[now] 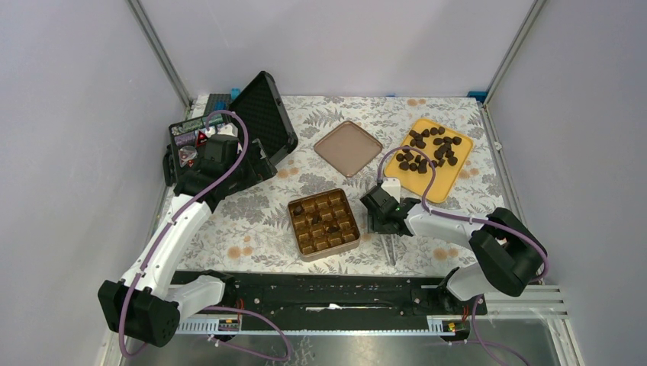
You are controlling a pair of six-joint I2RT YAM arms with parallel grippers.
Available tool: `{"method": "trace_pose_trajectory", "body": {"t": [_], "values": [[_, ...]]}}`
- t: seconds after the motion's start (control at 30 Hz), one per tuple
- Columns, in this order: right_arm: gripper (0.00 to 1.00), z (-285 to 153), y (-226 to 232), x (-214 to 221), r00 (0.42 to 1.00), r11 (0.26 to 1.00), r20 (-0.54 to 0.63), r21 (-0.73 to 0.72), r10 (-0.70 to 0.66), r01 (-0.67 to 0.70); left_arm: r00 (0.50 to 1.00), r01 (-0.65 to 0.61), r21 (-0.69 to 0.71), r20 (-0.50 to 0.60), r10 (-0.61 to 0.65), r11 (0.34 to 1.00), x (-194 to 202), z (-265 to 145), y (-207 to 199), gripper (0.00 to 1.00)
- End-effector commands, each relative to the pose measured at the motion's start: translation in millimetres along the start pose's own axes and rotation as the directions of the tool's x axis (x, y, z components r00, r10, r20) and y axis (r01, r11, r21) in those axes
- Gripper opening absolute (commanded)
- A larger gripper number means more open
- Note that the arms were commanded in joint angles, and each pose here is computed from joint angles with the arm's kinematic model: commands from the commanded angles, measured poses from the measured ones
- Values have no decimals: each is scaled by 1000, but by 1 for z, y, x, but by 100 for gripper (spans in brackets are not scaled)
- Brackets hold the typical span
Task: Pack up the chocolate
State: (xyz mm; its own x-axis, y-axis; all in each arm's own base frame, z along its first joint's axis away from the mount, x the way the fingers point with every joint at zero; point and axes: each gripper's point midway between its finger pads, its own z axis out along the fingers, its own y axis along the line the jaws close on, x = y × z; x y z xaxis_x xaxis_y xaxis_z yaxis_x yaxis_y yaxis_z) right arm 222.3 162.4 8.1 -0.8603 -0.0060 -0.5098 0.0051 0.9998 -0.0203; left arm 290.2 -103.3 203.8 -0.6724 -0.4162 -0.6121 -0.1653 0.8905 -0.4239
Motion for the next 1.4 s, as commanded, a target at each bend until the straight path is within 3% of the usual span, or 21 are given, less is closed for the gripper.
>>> {"method": "trace_pose_trajectory", "body": {"t": [0.0, 0.13, 0.37, 0.47, 0.5, 0.67, 0.73, 1.23, 1.37], "values": [[61, 4, -10, 26, 997, 999, -72, 41, 1, 2, 999, 2, 37, 49, -4, 999, -13, -4, -9, 99], [54, 7, -11, 29, 997, 999, -78, 42, 0, 4, 999, 3, 36, 48, -5, 999, -13, -4, -9, 99], [52, 11, -8, 32, 996, 999, -93, 46, -11, 16, 999, 4, 35, 44, -6, 999, -11, -3, -8, 99], [37, 10, -8, 32, 996, 999, -90, 46, -14, 18, 999, 3, 34, 46, -5, 999, -11, -4, -7, 99], [36, 9, -7, 31, 996, 999, -88, 45, -14, 18, 999, 3, 35, 46, -5, 999, -12, -4, -8, 99], [58, 8, -11, 31, 996, 998, -90, 61, -23, 28, 999, 4, 35, 44, -6, 999, -11, -4, -8, 99], [62, 8, -13, 31, 996, 997, -89, 68, -20, 26, 999, 5, 35, 41, -6, 999, -11, -3, -8, 99], [70, 3, -13, 45, 994, 997, -113, 82, 2, 7, 999, 4, 34, 39, -5, 999, -10, -2, -7, 99], [59, 4, -11, 43, 995, 997, -103, 74, 1, 6, 999, 1, 34, 40, -3, 999, -10, -2, -7, 99]]}}
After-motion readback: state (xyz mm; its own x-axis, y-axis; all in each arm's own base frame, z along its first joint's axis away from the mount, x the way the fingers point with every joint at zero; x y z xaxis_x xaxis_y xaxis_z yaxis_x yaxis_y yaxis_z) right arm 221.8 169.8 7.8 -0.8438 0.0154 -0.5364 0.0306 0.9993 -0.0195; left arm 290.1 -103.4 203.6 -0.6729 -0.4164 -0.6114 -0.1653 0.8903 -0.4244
